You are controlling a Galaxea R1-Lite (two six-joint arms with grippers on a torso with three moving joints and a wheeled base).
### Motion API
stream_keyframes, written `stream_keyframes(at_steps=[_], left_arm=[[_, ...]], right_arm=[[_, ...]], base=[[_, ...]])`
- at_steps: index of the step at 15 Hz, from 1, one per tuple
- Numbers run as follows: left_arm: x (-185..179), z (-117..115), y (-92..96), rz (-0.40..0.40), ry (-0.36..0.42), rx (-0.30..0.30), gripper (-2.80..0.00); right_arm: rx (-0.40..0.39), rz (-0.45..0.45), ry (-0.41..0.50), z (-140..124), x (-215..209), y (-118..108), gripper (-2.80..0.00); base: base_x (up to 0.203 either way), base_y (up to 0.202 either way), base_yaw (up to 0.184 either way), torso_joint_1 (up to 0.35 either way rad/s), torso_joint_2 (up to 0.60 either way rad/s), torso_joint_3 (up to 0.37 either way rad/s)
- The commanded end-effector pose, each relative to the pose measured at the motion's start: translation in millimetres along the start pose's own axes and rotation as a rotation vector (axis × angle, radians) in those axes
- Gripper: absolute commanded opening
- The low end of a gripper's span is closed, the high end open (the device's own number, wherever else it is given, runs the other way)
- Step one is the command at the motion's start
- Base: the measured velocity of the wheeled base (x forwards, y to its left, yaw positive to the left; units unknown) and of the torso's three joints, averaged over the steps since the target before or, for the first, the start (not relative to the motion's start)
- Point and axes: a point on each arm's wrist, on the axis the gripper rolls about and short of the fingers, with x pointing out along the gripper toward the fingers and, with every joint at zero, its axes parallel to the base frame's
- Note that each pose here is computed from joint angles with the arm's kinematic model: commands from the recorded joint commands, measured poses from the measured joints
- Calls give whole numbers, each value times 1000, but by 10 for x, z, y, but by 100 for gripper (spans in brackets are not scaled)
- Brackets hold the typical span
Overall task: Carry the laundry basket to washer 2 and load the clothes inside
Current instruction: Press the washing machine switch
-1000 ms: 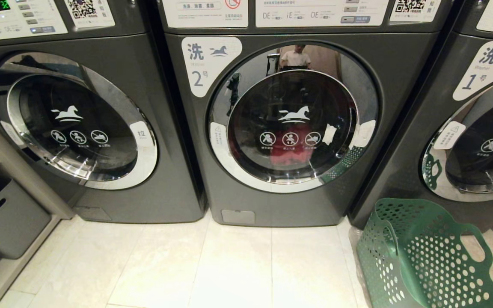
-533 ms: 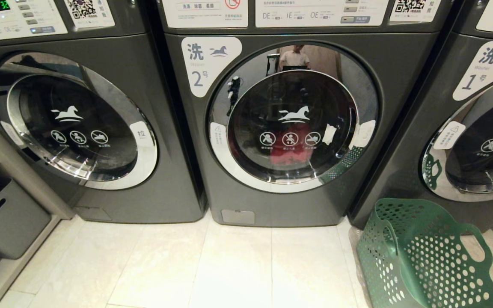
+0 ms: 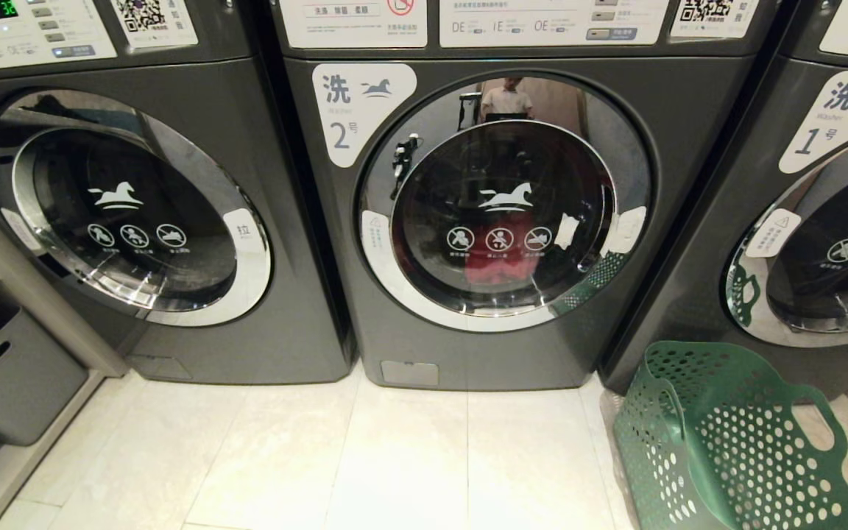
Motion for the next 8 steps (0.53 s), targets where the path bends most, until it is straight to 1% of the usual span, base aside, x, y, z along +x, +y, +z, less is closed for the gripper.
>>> stream_keyframes(at_steps=[1,2,3,5,6,7,8], left_arm=[[-5,-15,-11,98,3,-27,-280],[-5,-30,-20,101,-2,-26,-280],[6,-35,-27,60,-34,-13,-280],[11,-37,-26,54,-48,-21,-280],[2,-40,-26,27,-59,-11,-280],[-14,-47,-23,-26,-79,10,-280],[-28,-55,-21,-55,-97,20,-280]], right_arm=[[-1,1,5,1,4,0,-280],[2,1,3,2,3,0,-280],[6,1,4,-1,5,0,-280],[9,1,1,-2,5,0,-280],[7,1,1,-2,5,0,-280],[2,1,2,1,5,0,-280],[-4,1,1,1,4,0,-280]], base=[[0,0,0,0,0,0],[0,0,0,0,0,0],[0,0,0,0,0,0],[0,0,0,0,0,0],[0,0,0,0,0,0],[0,0,0,0,0,0],[0,0,0,0,0,0]])
